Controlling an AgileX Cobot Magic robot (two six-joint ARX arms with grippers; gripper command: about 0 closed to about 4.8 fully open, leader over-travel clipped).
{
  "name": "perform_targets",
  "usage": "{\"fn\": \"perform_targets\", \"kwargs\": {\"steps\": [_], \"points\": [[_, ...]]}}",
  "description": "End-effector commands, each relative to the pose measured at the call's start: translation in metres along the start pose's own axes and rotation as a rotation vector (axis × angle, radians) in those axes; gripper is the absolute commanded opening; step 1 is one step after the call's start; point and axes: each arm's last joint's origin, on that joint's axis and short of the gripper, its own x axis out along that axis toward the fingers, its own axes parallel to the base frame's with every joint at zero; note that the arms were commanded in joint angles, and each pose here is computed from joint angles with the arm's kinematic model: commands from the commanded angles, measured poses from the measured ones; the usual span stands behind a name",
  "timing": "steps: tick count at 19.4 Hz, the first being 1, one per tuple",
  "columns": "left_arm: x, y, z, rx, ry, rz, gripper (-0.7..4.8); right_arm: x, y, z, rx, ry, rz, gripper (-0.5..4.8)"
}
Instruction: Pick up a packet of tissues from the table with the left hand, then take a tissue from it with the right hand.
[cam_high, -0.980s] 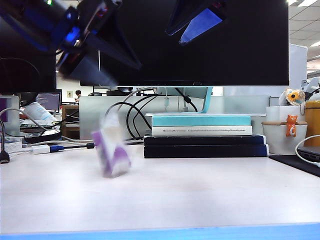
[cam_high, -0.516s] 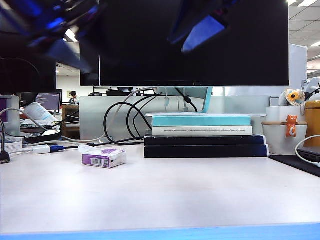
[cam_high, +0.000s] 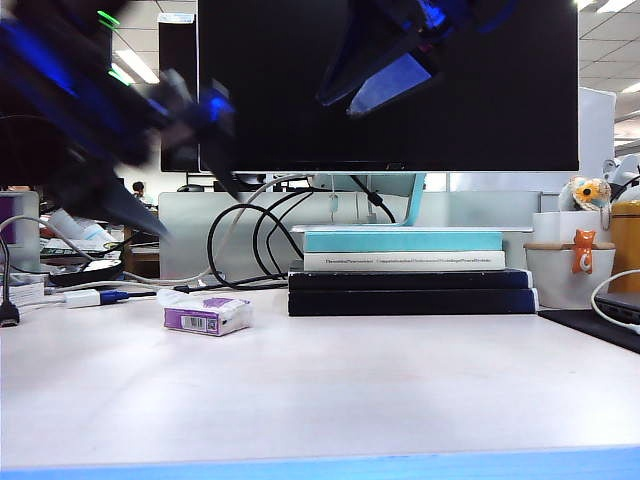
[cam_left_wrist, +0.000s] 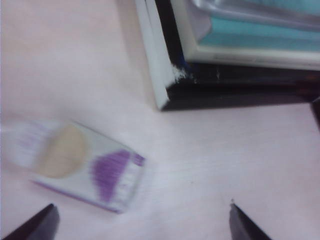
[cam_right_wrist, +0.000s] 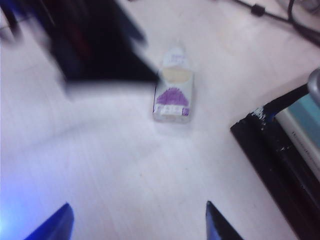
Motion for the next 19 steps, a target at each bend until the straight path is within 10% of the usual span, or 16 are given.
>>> {"fn": "perform_targets", "kwargs": {"steps": [1, 7, 19], "points": [[0.033, -0.01, -0.009, -0.142, 0.067, 0.053, 4.79, -0.003, 0.0, 0.003, 0.006, -0.015, -0.001, 3.37], [0.044, -0.053, -0.007, -0.104, -0.086, 0.269, 4.79, -0.006, 0.003, -0.001, 0.021, 0.017, 0.013, 3.37], [0.059, -0.053, -0.028, -0.318, -0.065, 0.362, 4.79, -0.015, 0.01, -0.001, 0.011, 0.01, 0.07, 3.37]]}}
